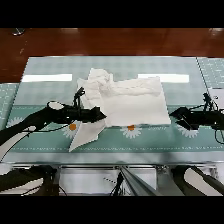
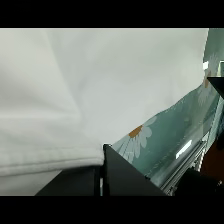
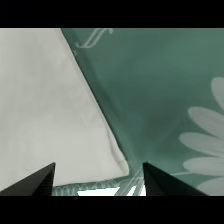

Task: Fold the shirts.

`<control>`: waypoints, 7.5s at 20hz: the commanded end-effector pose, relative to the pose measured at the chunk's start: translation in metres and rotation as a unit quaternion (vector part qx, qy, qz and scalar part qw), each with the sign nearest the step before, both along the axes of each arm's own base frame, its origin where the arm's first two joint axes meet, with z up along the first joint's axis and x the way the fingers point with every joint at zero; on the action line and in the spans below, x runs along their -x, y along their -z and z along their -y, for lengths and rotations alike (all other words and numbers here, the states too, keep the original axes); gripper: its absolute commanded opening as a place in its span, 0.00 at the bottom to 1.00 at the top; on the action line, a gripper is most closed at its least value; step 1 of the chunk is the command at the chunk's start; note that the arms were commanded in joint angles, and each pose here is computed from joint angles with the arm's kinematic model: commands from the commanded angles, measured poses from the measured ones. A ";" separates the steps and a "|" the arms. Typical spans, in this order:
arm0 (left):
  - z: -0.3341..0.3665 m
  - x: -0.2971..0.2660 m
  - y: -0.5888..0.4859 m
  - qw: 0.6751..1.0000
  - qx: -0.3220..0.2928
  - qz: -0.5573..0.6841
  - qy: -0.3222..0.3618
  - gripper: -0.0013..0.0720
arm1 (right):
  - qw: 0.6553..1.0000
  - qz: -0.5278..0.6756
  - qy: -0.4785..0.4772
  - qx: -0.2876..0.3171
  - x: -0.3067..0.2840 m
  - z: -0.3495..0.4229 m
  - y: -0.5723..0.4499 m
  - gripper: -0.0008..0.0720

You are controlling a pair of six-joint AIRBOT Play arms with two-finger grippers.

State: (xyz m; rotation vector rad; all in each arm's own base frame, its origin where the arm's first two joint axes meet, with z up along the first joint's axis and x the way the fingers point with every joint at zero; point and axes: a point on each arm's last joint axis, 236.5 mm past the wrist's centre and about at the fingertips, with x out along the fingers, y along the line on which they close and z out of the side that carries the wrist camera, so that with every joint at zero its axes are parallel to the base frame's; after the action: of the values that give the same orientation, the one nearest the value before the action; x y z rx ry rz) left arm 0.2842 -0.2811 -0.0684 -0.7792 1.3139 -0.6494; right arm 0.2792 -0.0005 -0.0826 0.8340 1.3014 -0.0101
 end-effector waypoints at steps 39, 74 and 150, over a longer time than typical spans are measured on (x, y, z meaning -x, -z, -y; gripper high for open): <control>-0.275 0.161 -0.563 0.604 -0.393 0.612 -0.326 0.05 | 0.747 0.548 -0.032 0.375 0.127 -0.021 -0.566 0.05; -0.265 -0.104 -0.100 0.991 -0.089 0.021 -0.095 0.98 | 0.985 0.145 -0.097 -0.007 -0.187 0.039 -0.173 0.87; -0.242 -0.107 -0.282 0.921 -0.001 0.318 -0.225 0.05 | 0.927 0.348 -0.114 0.078 -0.135 0.003 -0.312 0.05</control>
State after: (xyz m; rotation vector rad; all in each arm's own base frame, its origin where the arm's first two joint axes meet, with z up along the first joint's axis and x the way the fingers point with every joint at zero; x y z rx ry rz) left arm 0.3607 -0.0470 0.0785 -0.8384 0.8485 -0.4033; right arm 0.3795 0.0026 0.0945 0.6809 1.0054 0.3412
